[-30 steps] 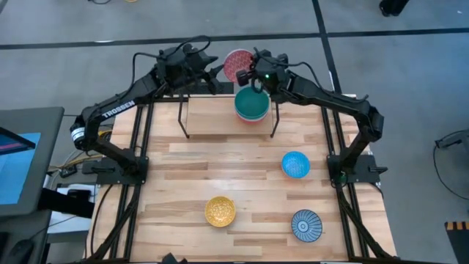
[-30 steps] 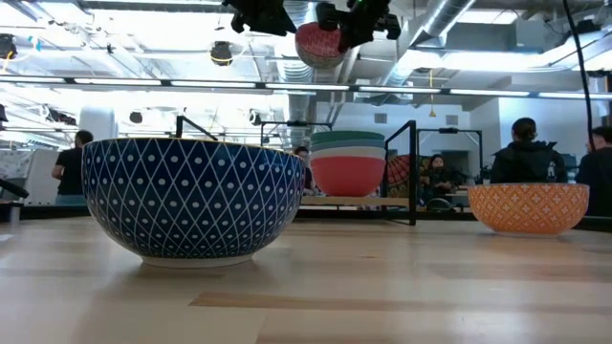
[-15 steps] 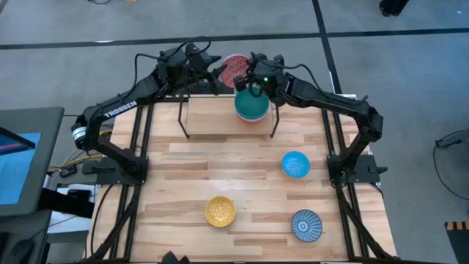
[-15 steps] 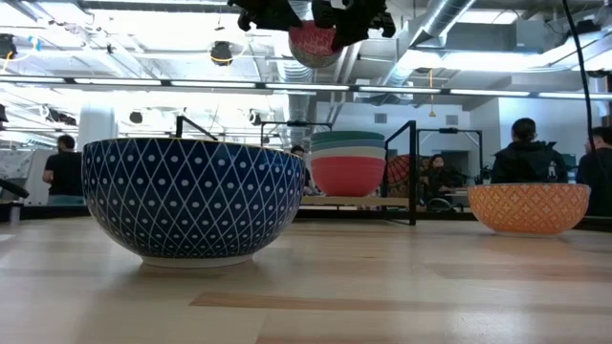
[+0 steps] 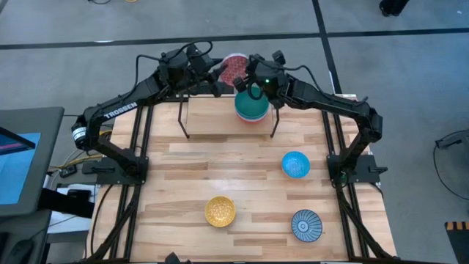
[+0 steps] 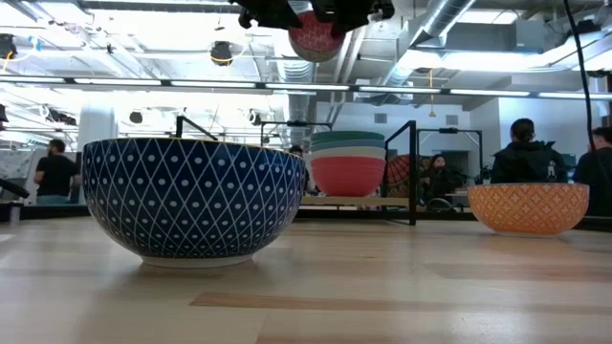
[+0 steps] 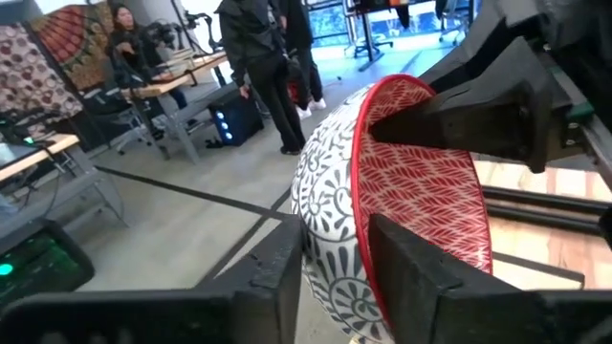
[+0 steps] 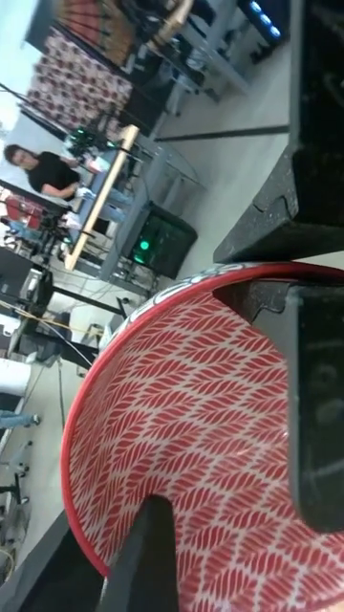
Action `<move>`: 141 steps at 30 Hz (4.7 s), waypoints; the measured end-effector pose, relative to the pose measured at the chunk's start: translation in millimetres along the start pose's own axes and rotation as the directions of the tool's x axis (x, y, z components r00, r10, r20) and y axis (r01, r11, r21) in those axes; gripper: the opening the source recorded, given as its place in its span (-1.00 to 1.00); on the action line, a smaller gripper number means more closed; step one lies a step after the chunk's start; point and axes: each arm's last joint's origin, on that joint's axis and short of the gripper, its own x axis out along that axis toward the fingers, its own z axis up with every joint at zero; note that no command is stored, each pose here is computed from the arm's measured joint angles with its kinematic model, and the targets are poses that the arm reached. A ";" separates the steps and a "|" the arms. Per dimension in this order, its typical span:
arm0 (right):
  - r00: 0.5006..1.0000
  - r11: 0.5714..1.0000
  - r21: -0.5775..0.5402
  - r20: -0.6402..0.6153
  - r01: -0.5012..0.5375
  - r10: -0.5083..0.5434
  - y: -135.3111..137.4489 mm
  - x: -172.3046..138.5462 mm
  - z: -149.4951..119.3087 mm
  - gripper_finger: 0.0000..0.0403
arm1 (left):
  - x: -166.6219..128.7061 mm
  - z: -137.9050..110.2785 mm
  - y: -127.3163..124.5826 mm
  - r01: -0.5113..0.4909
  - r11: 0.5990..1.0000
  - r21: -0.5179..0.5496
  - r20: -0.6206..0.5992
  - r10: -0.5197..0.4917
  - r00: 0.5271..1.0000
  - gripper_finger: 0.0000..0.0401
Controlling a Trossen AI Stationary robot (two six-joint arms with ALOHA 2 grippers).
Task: Place and stack bowls onto a shelf
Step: Put the red patterned bowl on the shelf
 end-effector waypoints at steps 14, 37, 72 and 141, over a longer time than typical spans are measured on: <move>1.000 0.996 -0.092 0.007 -0.022 0.023 -1.9 -3.1 5.3 -0.69 | -0.6 0.9 -2.1 -0.001 0.999 0.051 0.003 0.001 1.000 -0.72; 0.964 0.956 -0.145 0.045 -0.255 0.264 -35.9 7.9 27.3 -0.66 | -1.1 7.2 -0.6 -0.079 0.997 0.010 0.053 0.079 0.995 -0.72; 0.934 0.924 -0.173 0.055 -0.340 0.353 9.5 1.8 28.8 -0.68 | -0.3 -5.8 -0.4 -0.243 0.970 0.014 -0.102 0.244 0.964 -0.99; 0.947 0.945 0.080 -0.018 -0.318 0.320 -35.8 6.0 28.0 0.21 | -18.1 -14.9 26.4 -0.253 0.966 -0.042 -0.234 0.237 0.943 -1.00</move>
